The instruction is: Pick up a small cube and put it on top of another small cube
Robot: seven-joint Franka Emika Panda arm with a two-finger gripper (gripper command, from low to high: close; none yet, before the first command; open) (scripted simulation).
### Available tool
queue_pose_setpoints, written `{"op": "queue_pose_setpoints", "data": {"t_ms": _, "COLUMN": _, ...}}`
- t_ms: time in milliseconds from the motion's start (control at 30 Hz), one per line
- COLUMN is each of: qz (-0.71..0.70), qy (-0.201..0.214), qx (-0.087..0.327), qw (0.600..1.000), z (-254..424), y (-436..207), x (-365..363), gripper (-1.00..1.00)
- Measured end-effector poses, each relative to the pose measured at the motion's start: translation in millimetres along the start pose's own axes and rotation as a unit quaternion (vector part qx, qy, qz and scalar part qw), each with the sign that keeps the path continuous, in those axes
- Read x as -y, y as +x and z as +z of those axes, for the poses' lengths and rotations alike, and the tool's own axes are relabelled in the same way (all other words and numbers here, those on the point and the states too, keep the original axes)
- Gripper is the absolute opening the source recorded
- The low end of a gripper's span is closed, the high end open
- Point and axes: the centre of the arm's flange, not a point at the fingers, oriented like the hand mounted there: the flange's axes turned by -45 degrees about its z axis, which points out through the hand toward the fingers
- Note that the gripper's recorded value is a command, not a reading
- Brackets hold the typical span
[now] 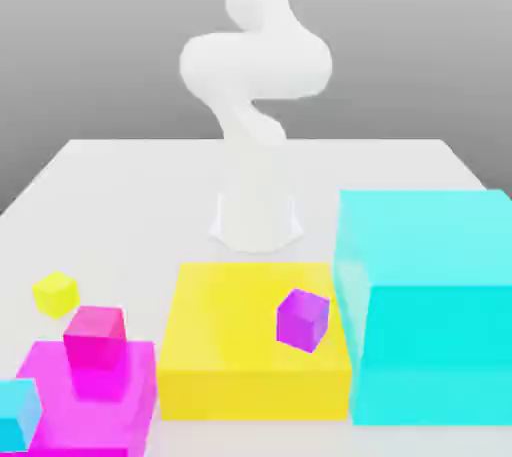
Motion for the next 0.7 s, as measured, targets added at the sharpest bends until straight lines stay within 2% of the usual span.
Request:
{"op": "queue_pose_setpoints", "data": {"t_ms": 167, "qz": 0.166, "qy": -0.071, "qx": 0.059, "qw": 0.982, "z": 97.6, "y": -23.5, "x": -75.5, "gripper": 0.0}}
{"op": "queue_pose_setpoints", "data": {"t_ms": 333, "qz": 0.327, "qy": -0.138, "qx": 0.103, "qw": 0.929, "z": 172.5, "y": -74.7, "x": -159.0, "gripper": 0.0}}
{"op": "queue_pose_setpoints", "data": {"t_ms": 533, "qz": 0.509, "qy": -0.212, "qx": 0.142, "qw": 0.822, "z": 232.8, "y": -169.4, "x": -252.7, "gripper": 0.0}}
{"op": "queue_pose_setpoints", "data": {"t_ms": 700, "qz": 0.646, "qy": -0.266, "qx": 0.163, "qw": 0.697, "z": 258.6, "y": -268.9, "x": -313.1, "gripper": 0.0}}
